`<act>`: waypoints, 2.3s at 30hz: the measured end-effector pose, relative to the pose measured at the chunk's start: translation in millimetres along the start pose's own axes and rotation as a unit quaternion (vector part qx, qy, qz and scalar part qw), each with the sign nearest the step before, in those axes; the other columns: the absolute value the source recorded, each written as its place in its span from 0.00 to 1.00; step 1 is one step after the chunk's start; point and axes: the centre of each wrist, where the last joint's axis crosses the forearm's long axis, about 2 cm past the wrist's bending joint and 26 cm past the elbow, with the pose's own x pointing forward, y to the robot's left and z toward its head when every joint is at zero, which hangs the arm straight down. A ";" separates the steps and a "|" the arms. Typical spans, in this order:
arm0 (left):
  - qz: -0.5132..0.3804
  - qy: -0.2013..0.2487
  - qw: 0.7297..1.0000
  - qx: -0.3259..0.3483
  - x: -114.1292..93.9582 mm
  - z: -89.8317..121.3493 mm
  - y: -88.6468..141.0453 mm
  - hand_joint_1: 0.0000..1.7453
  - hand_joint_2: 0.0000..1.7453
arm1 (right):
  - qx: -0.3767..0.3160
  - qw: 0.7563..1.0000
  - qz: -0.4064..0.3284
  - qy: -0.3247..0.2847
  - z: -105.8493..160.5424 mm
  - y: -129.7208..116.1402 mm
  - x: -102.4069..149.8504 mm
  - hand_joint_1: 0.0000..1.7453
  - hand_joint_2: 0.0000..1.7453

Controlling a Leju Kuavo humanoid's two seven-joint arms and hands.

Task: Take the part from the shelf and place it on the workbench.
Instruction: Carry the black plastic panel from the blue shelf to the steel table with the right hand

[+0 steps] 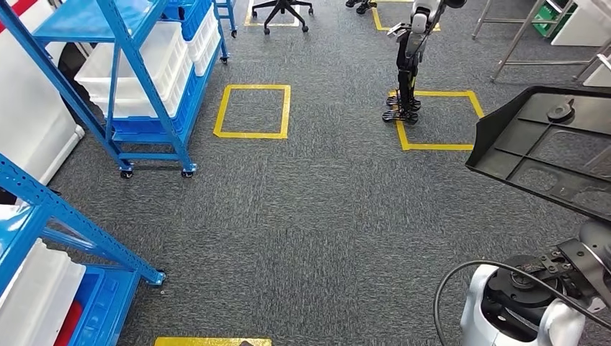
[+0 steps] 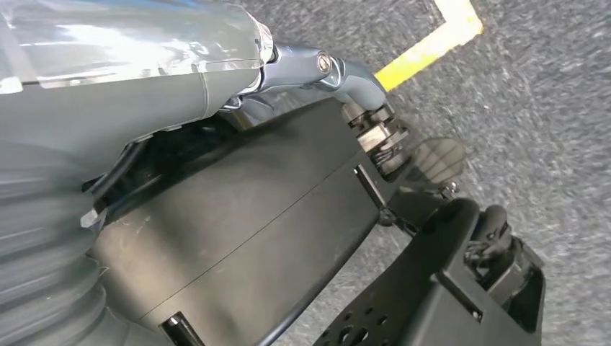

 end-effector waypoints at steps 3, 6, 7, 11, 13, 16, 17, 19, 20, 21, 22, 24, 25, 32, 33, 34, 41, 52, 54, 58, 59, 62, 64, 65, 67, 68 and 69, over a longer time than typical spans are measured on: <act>0.004 0.004 1.000 -0.001 -2.4 0.6 -2.1 0.00 1.00 | -0.001 1.000 0.003 0.000 0.0 -2.9 0.7 1.00 1.00; 0.007 0.007 1.000 -0.002 -4.3 1.1 -3.1 0.00 1.00 | 0.001 1.000 0.003 0.002 0.8 -4.6 0.9 1.00 1.00; 0.009 0.007 1.000 -0.002 -4.5 1.2 -3.2 0.00 1.00 | 0.002 1.000 0.003 0.002 0.8 -4.7 0.9 1.00 1.00; 0.012 0.008 1.000 0.000 -5.1 1.2 -2.0 0.00 1.00 | 0.002 1.000 0.002 0.001 0.3 -4.6 0.5 1.00 1.00; 0.013 0.008 1.000 0.000 -5.1 1.1 -1.4 0.00 1.00 | 0.002 1.000 0.003 0.000 -0.1 -4.7 0.5 1.00 1.00; 0.013 0.005 1.000 -0.001 -3.3 0.8 -1.9 0.00 1.00 | 0.002 1.000 0.005 -0.004 -1.4 -4.5 1.2 1.00 1.00; 0.012 0.003 1.000 -0.002 -2.6 0.7 -2.1 0.00 1.00 | 0.003 1.000 0.006 -0.005 -1.7 -4.4 1.4 1.00 1.00; 0.010 -0.002 1.000 -0.001 0.3 0.0 -1.1 0.00 1.00 | 0.003 1.000 0.008 -0.006 -1.8 -4.6 1.7 1.00 1.00; 0.009 -0.004 1.000 -0.001 2.1 -0.4 -0.2 0.00 1.00 | 0.003 1.000 0.008 -0.005 -1.6 -4.8 1.9 1.00 1.00; 0.009 -0.005 1.000 0.000 3.4 -0.7 0.5 0.00 1.00 | 0.003 1.000 0.009 -0.005 -1.5 -4.9 2.0 1.00 1.00; 0.009 -0.006 1.000 0.000 3.9 -0.8 0.7 0.00 1.00 | 0.003 1.000 0.009 -0.006 -1.6 -4.9 2.4 1.00 1.00; 0.009 -0.003 1.000 -0.002 2.5 -0.5 -0.2 0.00 1.00 | 0.003 1.000 0.009 -0.009 -2.4 -5.0 3.4 1.00 1.00; 0.009 -0.002 1.000 -0.003 1.3 -0.2 -0.7 0.00 1.00 | 0.003 1.000 0.010 -0.010 -2.9 -5.0 4.0 1.00 1.00; 0.009 -0.002 1.000 -0.007 2.4 -0.2 -3.5 0.00 1.00 | 0.001 1.000 0.018 -0.017 -4.6 -6.2 7.5 1.00 1.00; 0.009 -0.001 1.000 -0.008 1.4 0.1 -4.1 0.00 1.00 | 0.001 1.000 0.018 -0.018 -4.7 -6.1 7.5 1.00 1.00; 0.010 0.000 1.000 -0.008 0.4 0.3 -4.8 0.00 1.00 | 0.001 1.000 0.018 -0.018 -4.9 -6.1 7.5 1.00 1.00; 0.010 0.000 1.000 -0.007 0.0 0.4 -4.3 0.00 1.00 | 0.001 1.000 0.018 -0.019 -5.5 -5.9 6.9 1.00 1.00; 0.007 -0.012 1.000 -0.004 6.8 -1.2 -1.3 0.00 1.00 | -0.004 1.000 0.022 -0.022 -7.3 -4.5 6.1 1.00 1.00; 0.007 -0.012 1.000 -0.004 6.6 -1.1 -1.5 0.00 1.00 | -0.004 1.000 0.021 -0.022 -7.3 -4.5 6.1 1.00 1.00; 0.009 -0.006 1.000 -0.004 1.9 -0.2 -2.1 0.00 1.00 | 0.000 1.000 0.019 -0.022 -7.0 -4.0 6.1 1.00 1.00; 0.009 -0.006 1.000 -0.003 1.9 -0.2 -1.8 0.00 1.00 | 0.002 1.000 0.019 -0.021 -7.0 -4.0 6.1 1.00 1.00; 0.011 -0.009 1.000 -0.002 3.5 -0.5 -2.3 0.00 1.00 | 0.004 1.000 0.019 -0.022 -7.3 -4.6 6.0 1.00 1.00; 0.013 -0.007 1.000 -0.003 2.0 -0.1 -3.7 0.00 1.00 | 0.006 1.000 0.020 -0.023 -7.9 -4.7 5.7 1.00 1.00; 0.013 -0.006 1.000 -0.003 0.8 0.2 -4.3 0.00 1.00 | 0.006 1.000 0.020 -0.023 -8.0 -4.8 5.5 1.00 1.00; 0.014 -0.005 1.000 -0.003 -1.0 0.6 -5.0 0.00 1.00 | 0.004 0.999 0.023 -0.021 -7.2 -5.3 5.6 1.00 1.00; 0.014 -0.004 1.000 -0.003 -1.2 0.7 -5.0 0.00 1.00 | 0.003 0.999 0.025 -0.021 -6.8 -5.6 5.7 1.00 1.00; 0.014 -0.005 1.000 -0.003 -1.0 0.6 -4.8 0.00 1.00 | 0.002 0.999 0.026 -0.021 -6.7 -5.7 5.7 1.00 1.00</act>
